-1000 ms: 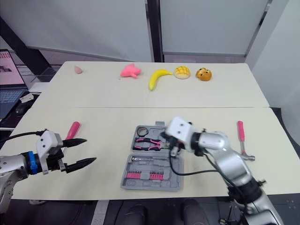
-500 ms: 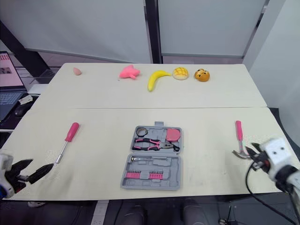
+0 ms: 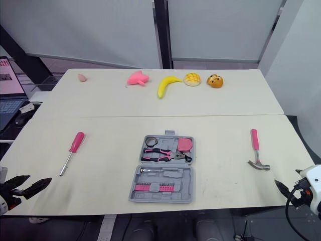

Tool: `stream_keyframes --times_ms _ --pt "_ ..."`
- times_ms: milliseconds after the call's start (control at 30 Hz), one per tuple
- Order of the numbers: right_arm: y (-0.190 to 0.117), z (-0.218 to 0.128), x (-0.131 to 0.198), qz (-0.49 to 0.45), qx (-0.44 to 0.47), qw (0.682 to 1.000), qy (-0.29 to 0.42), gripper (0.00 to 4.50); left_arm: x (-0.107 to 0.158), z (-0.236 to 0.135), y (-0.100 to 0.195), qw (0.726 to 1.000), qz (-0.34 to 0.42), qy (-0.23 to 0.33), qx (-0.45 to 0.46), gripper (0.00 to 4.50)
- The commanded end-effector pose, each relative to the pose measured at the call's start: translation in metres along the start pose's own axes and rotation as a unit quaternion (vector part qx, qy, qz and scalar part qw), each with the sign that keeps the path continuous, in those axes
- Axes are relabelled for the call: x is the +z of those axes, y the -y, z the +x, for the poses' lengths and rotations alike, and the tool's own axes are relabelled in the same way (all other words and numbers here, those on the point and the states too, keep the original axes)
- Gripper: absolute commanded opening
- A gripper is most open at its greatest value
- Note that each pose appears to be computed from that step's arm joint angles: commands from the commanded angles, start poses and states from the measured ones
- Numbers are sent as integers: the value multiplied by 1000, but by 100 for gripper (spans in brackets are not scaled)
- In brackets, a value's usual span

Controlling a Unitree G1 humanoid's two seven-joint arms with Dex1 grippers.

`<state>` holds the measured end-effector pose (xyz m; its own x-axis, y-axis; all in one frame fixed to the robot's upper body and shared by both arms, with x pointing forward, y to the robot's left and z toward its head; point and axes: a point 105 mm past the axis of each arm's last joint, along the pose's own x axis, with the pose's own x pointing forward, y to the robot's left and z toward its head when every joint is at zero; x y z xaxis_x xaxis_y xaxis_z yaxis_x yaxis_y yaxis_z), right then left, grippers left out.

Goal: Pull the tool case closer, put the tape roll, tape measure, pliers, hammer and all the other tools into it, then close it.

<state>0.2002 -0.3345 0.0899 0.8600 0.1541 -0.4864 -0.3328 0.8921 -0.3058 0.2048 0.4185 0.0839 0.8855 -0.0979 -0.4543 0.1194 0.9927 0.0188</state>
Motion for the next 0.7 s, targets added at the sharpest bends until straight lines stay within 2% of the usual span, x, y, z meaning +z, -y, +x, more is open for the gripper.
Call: stream_keyframes --times_ms 33,233,333,433,633,700 --pt "-1 0 12 -22 3 1000 12 447 3 -4 -3 1000 7 -5 3 450" --pt "-4 2 18 -35 3 999 14 447 0 -10 5 1000 17 -12 -9 450" --pt "-5 4 24 -41 3 999 25 447 2 -10 21 998 38 -12 -42 450" --pt "-6 7 33 -46 3 998 42 447 12 -1 54 990 76 -4 -115 450" --pt "-11 11 45 -42 4 997 66 447 45 21 125 953 136 46 -265 450" --pt "-12 12 51 -22 -5 997 74 447 65 23 167 908 185 86 -366 450"
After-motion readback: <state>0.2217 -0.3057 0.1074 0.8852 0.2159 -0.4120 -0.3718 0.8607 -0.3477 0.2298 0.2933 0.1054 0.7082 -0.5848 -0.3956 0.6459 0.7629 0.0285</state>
